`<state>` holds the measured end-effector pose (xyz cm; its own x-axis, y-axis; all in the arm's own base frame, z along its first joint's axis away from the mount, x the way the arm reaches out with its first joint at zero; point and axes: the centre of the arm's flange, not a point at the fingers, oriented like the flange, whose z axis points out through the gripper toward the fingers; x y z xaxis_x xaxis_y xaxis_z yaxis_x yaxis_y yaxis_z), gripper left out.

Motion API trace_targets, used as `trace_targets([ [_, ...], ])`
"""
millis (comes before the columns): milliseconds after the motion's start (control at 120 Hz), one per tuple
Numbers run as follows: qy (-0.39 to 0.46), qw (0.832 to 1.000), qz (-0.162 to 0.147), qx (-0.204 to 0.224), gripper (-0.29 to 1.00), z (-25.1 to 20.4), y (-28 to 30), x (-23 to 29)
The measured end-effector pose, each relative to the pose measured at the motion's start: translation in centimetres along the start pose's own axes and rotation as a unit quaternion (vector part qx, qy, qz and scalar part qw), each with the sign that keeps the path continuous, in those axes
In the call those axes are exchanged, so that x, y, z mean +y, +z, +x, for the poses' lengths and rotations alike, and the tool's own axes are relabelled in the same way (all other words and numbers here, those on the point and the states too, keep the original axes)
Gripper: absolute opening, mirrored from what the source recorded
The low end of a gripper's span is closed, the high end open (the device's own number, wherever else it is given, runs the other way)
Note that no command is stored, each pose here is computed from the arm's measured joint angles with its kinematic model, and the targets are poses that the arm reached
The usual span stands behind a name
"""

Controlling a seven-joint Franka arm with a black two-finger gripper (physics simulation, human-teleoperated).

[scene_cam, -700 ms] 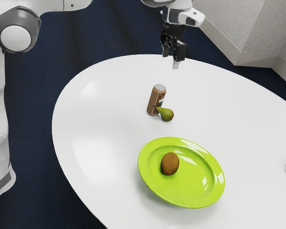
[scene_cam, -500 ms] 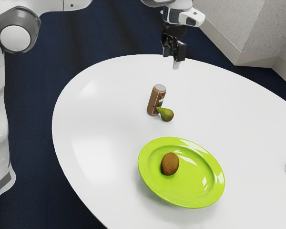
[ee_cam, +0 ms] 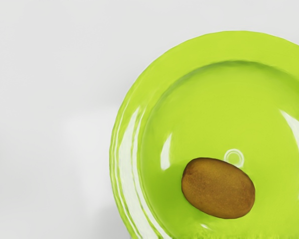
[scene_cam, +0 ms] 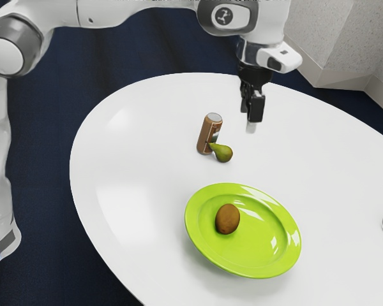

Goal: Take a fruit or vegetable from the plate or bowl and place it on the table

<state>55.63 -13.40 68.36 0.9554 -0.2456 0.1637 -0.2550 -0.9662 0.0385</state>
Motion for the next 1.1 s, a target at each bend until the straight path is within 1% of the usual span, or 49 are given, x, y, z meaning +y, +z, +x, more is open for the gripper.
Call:
trace_targets([
  [92, 0.0, 1.0, 0.0, 0.0, 0.7, 0.0, 0.0, -0.1],
  [217, -0.021, 1.0, 0.005, 0.0, 0.7, -0.1, 0.0, -2.6],
  [325, -0.029, 1.0, 0.009, -0.003, 0.7, 1.0, 2.3, -4.1],
  [425, -0.008, 1.0, 0.007, 0.0, 0.7, 1.6, 3.6, -1.7],
  [533, 0.017, 1.0, 0.004, -0.016, 0.7, 1.3, 7.0, 1.2],
  [667, 0.024, 0.999, 0.003, -0.03, 0.7, 0.9, 10.9, 1.9],
  [775, 0.029, 0.999, 0.002, -0.034, 0.7, 0.6, 13.0, 2.5],
  [975, 0.055, 0.998, -0.009, -0.024, 0.7, 0.2, 14.2, 6.1],
  [1033, 0.043, 0.999, -0.012, -0.017, 0.7, 0.5, 14.3, 5.9],
  [1100, 0.012, 1.0, -0.013, -0.011, 0.7, 0.7, 14.5, 4.6],
])
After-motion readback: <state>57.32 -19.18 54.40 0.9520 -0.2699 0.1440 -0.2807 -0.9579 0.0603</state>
